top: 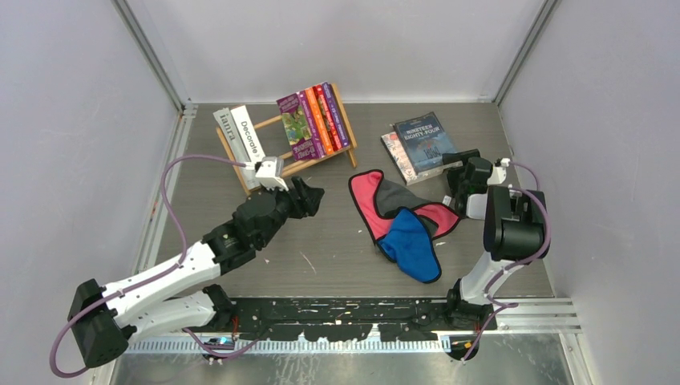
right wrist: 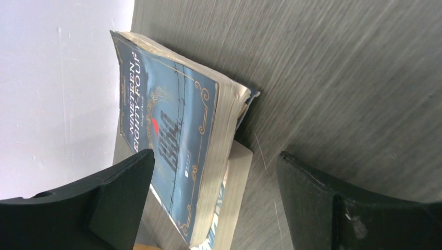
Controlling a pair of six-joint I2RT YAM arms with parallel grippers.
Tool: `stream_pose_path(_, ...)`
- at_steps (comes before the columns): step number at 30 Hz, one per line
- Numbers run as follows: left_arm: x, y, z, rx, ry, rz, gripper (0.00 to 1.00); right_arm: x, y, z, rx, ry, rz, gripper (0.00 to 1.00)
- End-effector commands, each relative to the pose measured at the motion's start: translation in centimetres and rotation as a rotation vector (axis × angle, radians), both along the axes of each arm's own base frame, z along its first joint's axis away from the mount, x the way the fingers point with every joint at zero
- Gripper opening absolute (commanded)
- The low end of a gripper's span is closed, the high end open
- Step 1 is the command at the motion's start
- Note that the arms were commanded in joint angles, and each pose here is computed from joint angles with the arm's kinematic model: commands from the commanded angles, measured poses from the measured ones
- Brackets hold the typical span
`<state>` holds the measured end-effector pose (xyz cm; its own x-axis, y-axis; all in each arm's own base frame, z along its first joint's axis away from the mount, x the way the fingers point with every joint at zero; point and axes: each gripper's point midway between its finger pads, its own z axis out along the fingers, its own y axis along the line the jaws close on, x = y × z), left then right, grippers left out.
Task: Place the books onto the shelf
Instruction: Pick up the book from the center of the board.
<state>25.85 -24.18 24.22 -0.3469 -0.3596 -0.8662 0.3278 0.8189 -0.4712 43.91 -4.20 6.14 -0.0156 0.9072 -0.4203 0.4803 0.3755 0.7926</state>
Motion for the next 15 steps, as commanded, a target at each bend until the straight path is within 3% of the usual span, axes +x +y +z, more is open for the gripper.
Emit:
stream_pose_path(1, 0.4, -0.4, 1.4, -0.041, -0.065, 0.002, 0.63, 3.6, -0.1, 3.3, 0.016, -0.154, 0.016, 0.92)
stream_pose_path(9, 0.7, -0.1, 0.6, -0.025, -0.074, 0.023, 0.64, 6.2, -0.6, 1.7, 0.026, -0.156, 0.01, 0.92)
stream_pose_path(15, 0.9, 0.2, 0.1, -0.021, -0.073, 0.036, 0.65, 7.7, 0.0, 0.6, 0.048, -0.153, 0.048, 0.81)
